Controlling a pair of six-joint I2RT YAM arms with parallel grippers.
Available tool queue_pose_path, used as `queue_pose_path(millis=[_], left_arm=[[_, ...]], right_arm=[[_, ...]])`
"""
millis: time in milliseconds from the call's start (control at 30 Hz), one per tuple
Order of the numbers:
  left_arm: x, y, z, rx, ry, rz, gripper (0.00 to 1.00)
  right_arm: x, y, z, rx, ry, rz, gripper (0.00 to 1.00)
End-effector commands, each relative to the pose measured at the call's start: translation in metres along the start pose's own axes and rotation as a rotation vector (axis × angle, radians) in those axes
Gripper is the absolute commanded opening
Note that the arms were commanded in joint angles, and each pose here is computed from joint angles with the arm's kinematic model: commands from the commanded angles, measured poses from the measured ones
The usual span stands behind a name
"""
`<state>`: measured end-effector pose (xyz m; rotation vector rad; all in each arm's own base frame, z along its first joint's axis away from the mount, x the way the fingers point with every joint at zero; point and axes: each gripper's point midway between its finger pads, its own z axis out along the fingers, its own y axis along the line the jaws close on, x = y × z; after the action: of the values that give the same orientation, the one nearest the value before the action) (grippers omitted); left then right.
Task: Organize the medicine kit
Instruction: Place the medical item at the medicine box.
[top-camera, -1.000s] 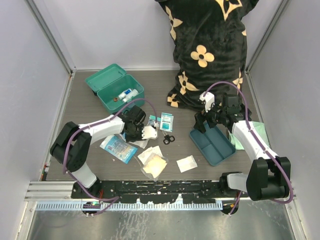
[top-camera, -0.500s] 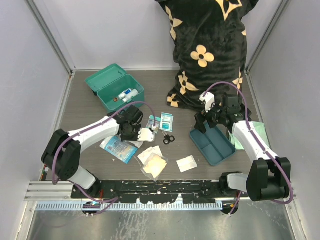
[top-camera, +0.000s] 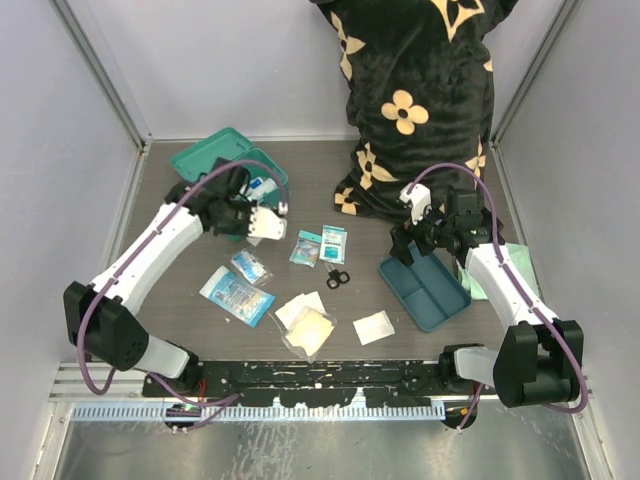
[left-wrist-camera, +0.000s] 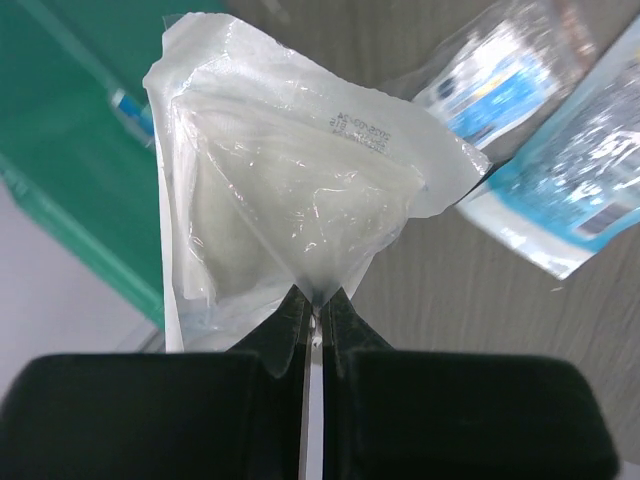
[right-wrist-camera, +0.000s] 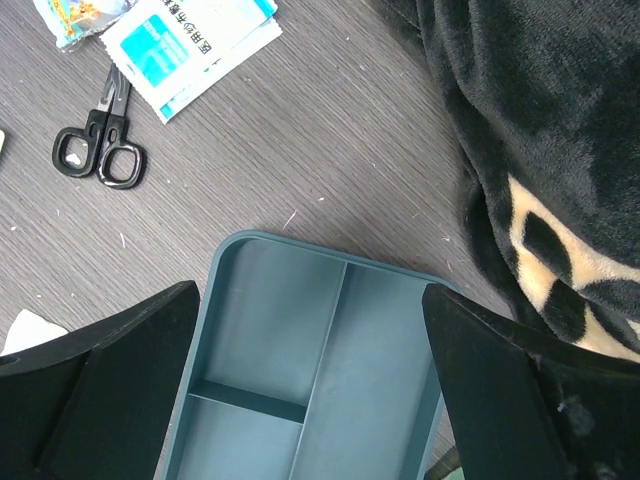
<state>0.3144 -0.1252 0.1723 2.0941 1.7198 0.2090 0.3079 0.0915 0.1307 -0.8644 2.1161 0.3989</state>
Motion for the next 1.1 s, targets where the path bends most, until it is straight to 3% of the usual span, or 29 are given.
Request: queue_pose_path(millis=[0, 200, 567, 1067], left_arm=[[0.021, 0.026, -0.026, -0.036, 0.009, 0.037, 0.00], [0.048, 0.063, -0.037, -0.083, 0.039, 0.050, 0.00], [0.090, 0.109, -0.019, -0.055, 0.066, 0.125, 0.00], [0.103, 0.119, 0.041, 0.055, 0.054, 0.214, 0.00]], right_arm=[[-0.018, -0.004, -0.008, 0.025, -0.061, -0.054, 1.00], [-0.018, -0.003, -0.009, 0.024, -0.060, -0.055, 1.00], [-0.014, -0.006, -0.007, 0.031, -0.042, -0.053, 1.00], [-0.002, -0.012, 0.001, 0.041, 0.007, -0.041, 1.00]])
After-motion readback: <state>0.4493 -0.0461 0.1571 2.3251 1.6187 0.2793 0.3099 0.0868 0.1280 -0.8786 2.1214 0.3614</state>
